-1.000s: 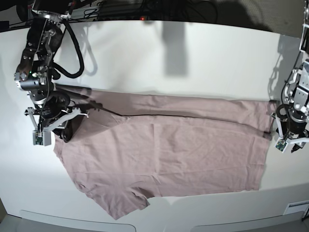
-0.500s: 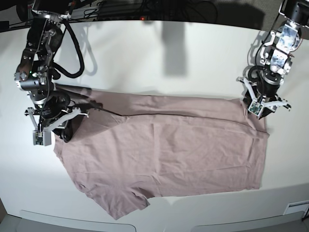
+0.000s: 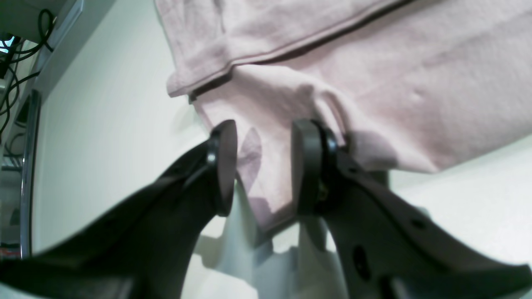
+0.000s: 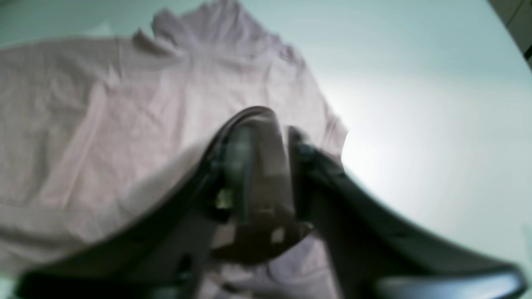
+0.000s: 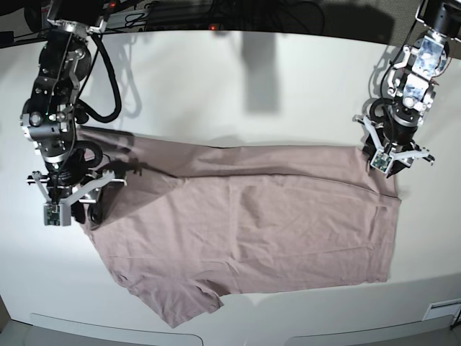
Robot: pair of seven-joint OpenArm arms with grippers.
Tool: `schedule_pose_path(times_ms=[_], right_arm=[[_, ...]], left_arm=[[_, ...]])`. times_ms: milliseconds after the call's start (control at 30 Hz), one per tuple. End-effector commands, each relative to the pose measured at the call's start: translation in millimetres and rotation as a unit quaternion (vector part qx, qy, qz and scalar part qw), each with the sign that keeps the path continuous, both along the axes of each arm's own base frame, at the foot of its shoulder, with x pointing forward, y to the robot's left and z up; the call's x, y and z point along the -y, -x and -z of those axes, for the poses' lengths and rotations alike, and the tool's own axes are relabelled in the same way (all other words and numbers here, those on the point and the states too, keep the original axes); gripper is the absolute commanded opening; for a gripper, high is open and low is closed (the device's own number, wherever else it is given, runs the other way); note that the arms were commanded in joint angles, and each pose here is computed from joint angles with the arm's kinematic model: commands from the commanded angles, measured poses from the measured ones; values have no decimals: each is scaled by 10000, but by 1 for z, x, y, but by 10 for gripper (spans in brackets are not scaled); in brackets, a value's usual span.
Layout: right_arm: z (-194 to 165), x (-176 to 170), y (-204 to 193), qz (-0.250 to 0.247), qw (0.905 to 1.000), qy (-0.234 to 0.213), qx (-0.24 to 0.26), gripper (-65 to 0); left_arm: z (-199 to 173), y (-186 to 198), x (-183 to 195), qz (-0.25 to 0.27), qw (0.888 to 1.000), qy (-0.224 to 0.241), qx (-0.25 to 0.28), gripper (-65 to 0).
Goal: Fold the T-shirt properly
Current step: 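Lower the folded edge and open both grippers, then move the right gripper over the sleeve nearest it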
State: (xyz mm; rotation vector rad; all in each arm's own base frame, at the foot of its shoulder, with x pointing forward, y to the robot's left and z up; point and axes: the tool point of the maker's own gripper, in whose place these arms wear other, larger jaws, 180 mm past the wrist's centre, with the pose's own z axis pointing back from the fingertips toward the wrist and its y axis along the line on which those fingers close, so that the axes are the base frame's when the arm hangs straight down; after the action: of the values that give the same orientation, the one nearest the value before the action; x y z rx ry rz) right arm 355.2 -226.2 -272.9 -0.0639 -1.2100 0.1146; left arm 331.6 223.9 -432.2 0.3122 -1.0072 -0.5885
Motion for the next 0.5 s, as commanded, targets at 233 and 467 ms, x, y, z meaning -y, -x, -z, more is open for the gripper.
schedule_pose_path(times_ms=[233,467], right_arm=[[15,13,-38,124,9991,-399,39,-353],[23,-34,-27,-1303,9872,-752,-529,-355]], left_arm=[[4,12,-6,218,9985,-492,-42,-435],[4,13,-6,208,9986,-479,-40,-435]])
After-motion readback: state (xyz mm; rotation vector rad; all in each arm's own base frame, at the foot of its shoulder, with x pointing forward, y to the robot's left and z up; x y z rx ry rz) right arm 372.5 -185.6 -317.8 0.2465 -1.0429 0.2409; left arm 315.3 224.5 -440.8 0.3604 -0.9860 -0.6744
